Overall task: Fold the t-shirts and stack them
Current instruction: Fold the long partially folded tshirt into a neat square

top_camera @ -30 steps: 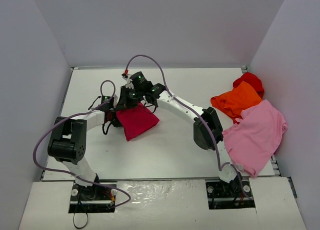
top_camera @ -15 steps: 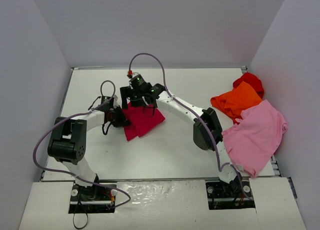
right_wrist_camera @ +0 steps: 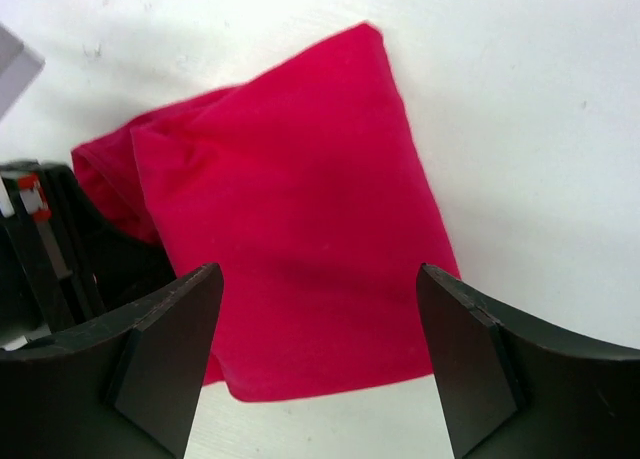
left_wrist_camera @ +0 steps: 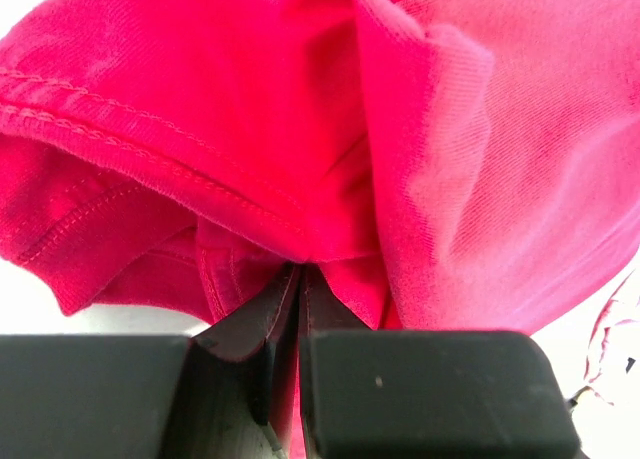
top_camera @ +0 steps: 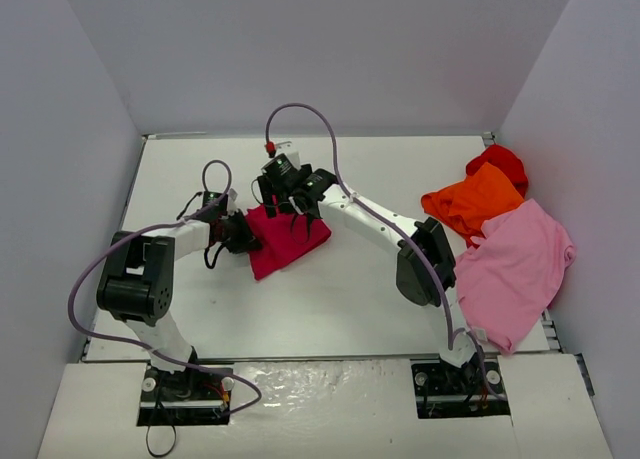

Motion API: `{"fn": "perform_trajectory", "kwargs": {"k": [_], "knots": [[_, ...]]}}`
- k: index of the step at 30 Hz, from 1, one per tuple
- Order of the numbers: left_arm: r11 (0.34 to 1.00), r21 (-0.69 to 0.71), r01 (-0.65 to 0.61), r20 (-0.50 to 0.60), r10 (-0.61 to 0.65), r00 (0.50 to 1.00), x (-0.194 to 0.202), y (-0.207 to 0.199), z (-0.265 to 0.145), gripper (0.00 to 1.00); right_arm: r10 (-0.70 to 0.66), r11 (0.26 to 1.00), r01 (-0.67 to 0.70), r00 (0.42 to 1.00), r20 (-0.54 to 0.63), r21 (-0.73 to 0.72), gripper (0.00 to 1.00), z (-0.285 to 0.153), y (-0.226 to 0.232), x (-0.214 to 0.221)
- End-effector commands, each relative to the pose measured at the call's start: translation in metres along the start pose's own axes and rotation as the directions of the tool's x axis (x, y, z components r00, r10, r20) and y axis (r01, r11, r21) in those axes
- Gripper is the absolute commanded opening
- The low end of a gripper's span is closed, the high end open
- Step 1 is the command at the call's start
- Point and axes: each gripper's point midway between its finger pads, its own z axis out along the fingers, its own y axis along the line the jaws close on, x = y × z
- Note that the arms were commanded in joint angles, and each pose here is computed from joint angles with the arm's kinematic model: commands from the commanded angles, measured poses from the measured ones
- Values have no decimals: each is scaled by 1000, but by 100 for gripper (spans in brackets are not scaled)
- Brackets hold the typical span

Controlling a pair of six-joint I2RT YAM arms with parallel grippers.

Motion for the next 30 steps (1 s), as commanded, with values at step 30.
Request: {"fn": "perform_trajectory", "kwargs": {"k": [30], "knots": [[1000, 6, -30, 30, 30, 999, -11, -5, -3, 0, -278, 956, 280, 960, -29, 90, 33, 22, 46, 45]]}}
